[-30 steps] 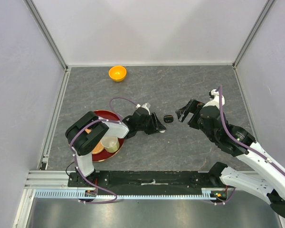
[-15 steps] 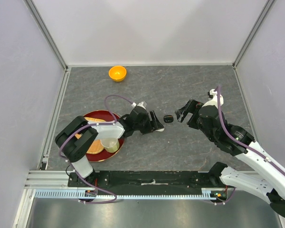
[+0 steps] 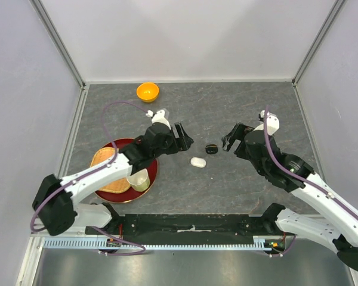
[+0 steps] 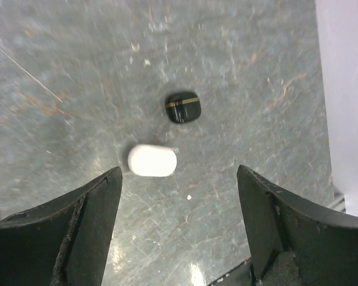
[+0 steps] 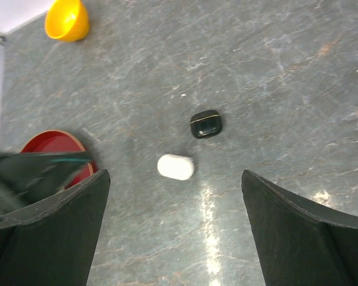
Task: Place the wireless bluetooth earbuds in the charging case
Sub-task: Reset both arms
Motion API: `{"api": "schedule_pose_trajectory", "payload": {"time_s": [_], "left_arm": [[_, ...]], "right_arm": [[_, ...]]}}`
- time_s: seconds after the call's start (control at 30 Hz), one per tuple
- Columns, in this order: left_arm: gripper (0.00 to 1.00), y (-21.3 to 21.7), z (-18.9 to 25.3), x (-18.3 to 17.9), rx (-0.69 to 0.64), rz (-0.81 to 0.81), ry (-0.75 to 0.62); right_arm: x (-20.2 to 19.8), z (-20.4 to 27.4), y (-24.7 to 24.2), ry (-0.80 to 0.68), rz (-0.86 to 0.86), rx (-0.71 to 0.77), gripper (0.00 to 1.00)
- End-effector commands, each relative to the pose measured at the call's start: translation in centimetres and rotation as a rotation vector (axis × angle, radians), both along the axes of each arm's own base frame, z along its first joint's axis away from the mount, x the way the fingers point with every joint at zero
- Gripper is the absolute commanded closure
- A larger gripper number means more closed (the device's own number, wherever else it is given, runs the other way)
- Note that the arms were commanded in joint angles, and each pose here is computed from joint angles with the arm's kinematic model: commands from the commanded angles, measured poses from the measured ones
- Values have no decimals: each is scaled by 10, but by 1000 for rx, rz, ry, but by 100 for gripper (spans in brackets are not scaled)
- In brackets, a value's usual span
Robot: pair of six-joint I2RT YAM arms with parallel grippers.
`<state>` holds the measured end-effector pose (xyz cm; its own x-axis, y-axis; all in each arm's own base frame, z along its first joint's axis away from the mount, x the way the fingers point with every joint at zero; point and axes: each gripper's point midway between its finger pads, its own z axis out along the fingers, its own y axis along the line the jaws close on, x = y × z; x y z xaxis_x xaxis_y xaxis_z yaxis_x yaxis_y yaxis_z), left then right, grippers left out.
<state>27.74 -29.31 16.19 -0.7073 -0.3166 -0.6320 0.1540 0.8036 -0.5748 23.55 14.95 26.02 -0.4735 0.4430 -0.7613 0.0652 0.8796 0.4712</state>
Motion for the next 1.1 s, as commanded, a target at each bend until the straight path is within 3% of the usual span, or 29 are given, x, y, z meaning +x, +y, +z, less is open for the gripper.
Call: {"api": "schedule_pose_trajectory", "payload": {"time_s": [0.0, 0.23, 0.33, 0.37, 0.43, 0.67, 0.8, 0.97, 1.07], "left_arm": [[16, 44, 47, 8, 122, 99, -162], [9, 88, 85, -10, 135, 136, -329], [8, 96, 100, -20, 134, 111, -357], [8, 99, 102, -22, 130, 120, -355], [8, 108, 104, -25, 138, 145, -353], [8, 137, 91, -25, 198, 283, -302], [7, 150, 93, -25, 248, 323, -309], [7, 152, 108, -24, 207, 336, -368], [7, 159, 114, -22, 196, 376, -399]], "right_arm": [[19, -4, -16, -22, -75, -116, 2], [42, -38, -36, 62, -133, -199, 2], [55, -63, -55, 147, -164, -37, 2], [66, -59, -62, 128, -153, 79, 2], [72, -81, -81, 151, -194, 84, 2], [103, -121, -157, 233, -420, -260, 2], [105, -139, -189, 201, -542, -408, 2], [91, -131, -195, -109, -662, -464, 2], [91, -128, -198, -138, -687, -528, 2]]}}
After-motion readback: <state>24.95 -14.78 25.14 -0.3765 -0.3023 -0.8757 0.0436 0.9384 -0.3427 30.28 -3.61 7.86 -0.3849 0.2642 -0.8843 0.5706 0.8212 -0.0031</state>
